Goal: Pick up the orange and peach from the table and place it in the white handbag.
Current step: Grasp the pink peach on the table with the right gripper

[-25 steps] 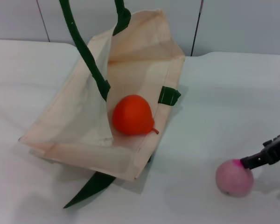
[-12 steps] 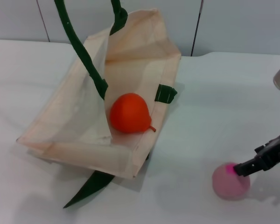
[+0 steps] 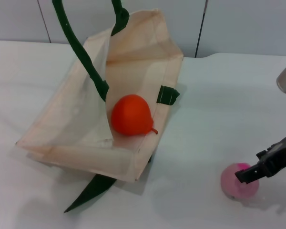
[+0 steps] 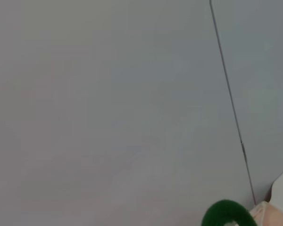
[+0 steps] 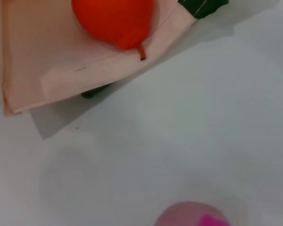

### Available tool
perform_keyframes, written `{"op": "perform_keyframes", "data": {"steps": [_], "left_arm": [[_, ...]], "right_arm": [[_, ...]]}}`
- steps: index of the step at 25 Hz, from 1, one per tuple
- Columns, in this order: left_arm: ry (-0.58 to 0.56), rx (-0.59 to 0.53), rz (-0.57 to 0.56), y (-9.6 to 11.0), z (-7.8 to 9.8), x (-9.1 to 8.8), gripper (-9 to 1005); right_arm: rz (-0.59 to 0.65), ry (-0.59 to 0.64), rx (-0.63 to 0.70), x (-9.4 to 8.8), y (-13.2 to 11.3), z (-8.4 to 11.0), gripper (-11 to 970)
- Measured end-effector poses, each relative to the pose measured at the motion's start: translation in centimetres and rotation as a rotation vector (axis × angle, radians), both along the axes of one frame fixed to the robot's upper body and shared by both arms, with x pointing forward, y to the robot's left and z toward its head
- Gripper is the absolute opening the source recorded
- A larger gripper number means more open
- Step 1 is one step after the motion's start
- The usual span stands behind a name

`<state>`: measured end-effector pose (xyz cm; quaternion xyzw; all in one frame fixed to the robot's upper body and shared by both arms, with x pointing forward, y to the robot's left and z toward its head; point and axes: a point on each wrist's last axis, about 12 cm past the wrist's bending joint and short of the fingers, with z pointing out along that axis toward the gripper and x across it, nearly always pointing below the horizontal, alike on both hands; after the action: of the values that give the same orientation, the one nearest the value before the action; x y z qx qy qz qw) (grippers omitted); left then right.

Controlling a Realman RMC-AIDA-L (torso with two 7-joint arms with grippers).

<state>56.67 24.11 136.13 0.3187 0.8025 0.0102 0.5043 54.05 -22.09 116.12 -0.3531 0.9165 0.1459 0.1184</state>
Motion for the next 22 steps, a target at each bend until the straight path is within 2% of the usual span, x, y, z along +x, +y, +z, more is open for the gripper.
{"op": "perform_keyframes", "data": {"steps": [6, 9, 12, 22], "left_arm": [[0.010, 0.002, 0.013, 0.0, -0.1, 0.1, 138], [0.021, 0.039, 0.048, 0.0, -0.5, 0.2, 139], [0.031, 0.067, 0.069, -0.1, -0.9, 0.3, 141], [0.032, 0.060, 0.070, -0.1, -0.9, 0.3, 145]], "right_arm": [[0.014, 0.026, 0.014, 0.0, 0.5, -1.1, 855], [0.040, 0.026, 0.030, -0.1, 1.2, -1.5, 855], [0.045, 0.026, 0.031, -0.1, 1.3, -1.6, 855], [0.023, -0.001, 0.025, 0.3, 1.0, -1.6, 854]]}}
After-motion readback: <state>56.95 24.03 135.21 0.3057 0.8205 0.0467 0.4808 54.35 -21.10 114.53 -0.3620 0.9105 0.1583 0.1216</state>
